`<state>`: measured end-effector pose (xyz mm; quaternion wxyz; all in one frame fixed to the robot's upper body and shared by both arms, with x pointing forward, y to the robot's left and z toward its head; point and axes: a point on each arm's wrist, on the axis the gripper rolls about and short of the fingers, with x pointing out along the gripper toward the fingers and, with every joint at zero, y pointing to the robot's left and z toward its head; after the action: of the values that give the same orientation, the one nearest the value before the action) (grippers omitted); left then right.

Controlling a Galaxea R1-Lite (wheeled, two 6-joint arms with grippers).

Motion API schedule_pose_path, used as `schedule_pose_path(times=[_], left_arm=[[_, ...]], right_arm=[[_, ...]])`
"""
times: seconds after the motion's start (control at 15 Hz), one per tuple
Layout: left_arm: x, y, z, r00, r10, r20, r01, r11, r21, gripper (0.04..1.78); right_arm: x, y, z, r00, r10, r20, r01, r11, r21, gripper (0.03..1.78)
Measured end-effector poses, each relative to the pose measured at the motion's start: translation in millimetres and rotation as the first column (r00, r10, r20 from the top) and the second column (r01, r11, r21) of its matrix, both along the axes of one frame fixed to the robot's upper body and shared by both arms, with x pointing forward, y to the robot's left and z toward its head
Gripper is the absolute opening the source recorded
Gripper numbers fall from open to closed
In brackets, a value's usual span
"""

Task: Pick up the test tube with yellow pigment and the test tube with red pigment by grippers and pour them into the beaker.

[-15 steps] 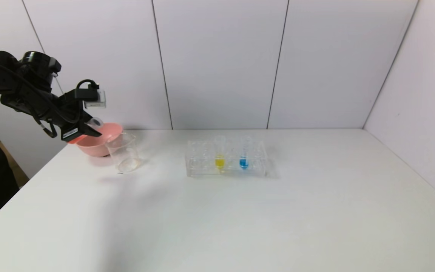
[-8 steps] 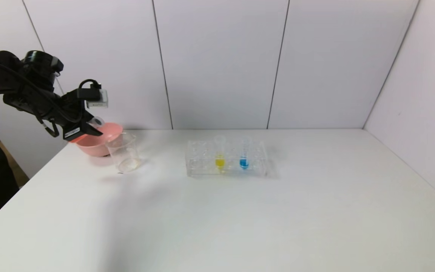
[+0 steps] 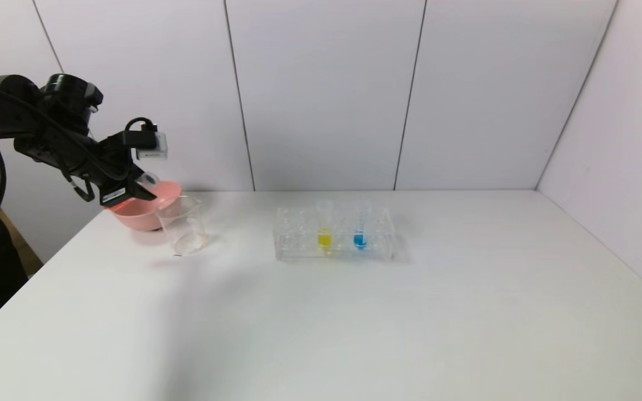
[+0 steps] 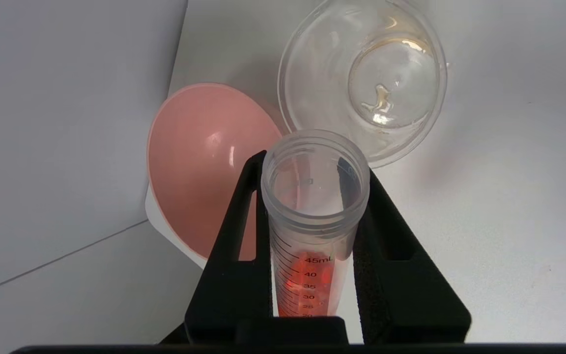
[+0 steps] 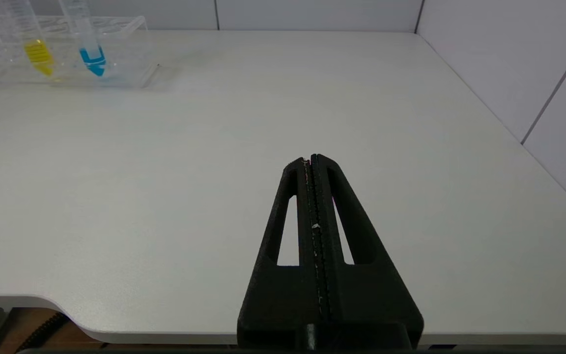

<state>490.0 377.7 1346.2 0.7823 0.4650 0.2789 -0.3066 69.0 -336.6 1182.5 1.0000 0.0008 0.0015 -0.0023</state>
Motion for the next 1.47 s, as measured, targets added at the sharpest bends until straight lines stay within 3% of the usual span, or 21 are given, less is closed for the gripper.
schedule_pose_path(times=[0.67,1.47], left_arm=[[1,-4,-1,0.999,0.045,-0.010,-0.044,0.998,0.047,0.47],[6,-13,-10,0.991,0.127,-0.042,-0.117,0.975,0.189,0.47]], right_arm=[[0,0,0,1.000,0.000,0.000,0.000,1.000,0.000,0.11],[0,0,0,1.000,0.000,0.000,0.000,1.000,0.000,0.11]])
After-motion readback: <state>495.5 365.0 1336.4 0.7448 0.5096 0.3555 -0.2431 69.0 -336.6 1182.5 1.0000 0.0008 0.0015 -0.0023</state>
